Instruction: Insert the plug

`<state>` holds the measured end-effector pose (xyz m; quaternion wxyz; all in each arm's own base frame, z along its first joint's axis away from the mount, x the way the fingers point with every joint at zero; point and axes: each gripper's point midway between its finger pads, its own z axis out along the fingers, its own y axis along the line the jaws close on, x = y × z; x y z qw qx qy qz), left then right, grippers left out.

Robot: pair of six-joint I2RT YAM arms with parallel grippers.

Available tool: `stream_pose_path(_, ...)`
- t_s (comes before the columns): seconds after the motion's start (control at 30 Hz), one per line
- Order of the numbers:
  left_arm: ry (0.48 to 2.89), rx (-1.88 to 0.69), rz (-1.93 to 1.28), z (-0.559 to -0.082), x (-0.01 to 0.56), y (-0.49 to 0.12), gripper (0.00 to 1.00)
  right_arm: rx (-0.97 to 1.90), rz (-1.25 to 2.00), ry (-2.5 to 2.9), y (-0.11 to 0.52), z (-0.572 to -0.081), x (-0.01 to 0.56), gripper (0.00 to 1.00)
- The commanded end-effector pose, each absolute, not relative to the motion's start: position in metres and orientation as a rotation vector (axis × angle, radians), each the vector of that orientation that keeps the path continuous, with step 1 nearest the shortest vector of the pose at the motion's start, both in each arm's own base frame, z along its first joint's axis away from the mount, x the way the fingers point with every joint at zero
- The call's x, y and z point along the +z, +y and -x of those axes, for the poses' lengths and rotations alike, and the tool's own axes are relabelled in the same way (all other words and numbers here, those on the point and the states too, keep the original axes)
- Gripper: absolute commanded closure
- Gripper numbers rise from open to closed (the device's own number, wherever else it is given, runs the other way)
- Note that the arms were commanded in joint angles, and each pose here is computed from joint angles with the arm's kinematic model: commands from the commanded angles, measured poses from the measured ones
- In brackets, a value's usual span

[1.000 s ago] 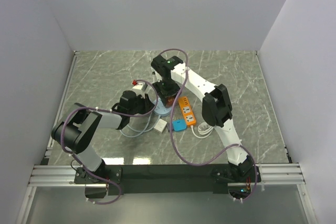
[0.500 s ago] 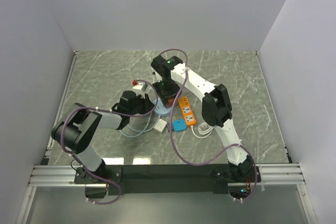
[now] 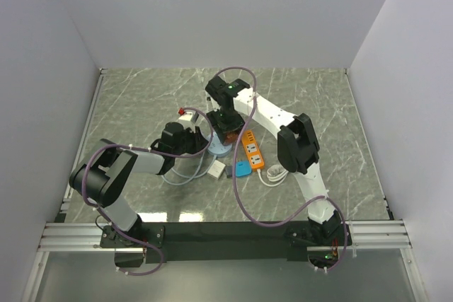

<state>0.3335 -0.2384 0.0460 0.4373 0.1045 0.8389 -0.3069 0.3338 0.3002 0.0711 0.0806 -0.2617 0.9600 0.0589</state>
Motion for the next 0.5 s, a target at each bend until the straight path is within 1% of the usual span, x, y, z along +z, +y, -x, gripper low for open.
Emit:
stream_pose_path(0.0, 2.143, -0.955, -0.453, -0.283, 0.038, -0.273, 0.99, 0.479, 0.800, 2.704, 0.384, -0.354, 0.022, 0.52)
stream_pose_path(0.2, 2.146, -0.951, -0.453, -0.283, 0.037, -0.272, 1.00, 0.458, 0.801, 2.678, 0.384, -0.360, 0.030, 0.26)
stream_pose_path(0.23, 2.142, -0.951, -0.453, -0.283, 0.038, -0.272, 1.00, 0.456, 0.798, 2.670, 0.384, -0.361, 0.033, 0.18)
stream_pose_path(0.27, 2.142, -0.950, -0.454, -0.283, 0.038, -0.273, 1.00, 0.449, 0.794, 2.670, 0.383, -0.361, 0.033, 0.12)
stream_pose_path(0.33, 2.142, -0.950, -0.452, -0.283, 0.038, -0.272, 0.99, 0.447, 0.786, 2.653, 0.382, -0.364, 0.038, 0.09)
stream_pose_path(0.47, 2.139, -0.949, -0.453, -0.283, 0.039, -0.273, 1.00, 0.448, 0.775, 2.641, 0.381, -0.364, 0.041, 0.07)
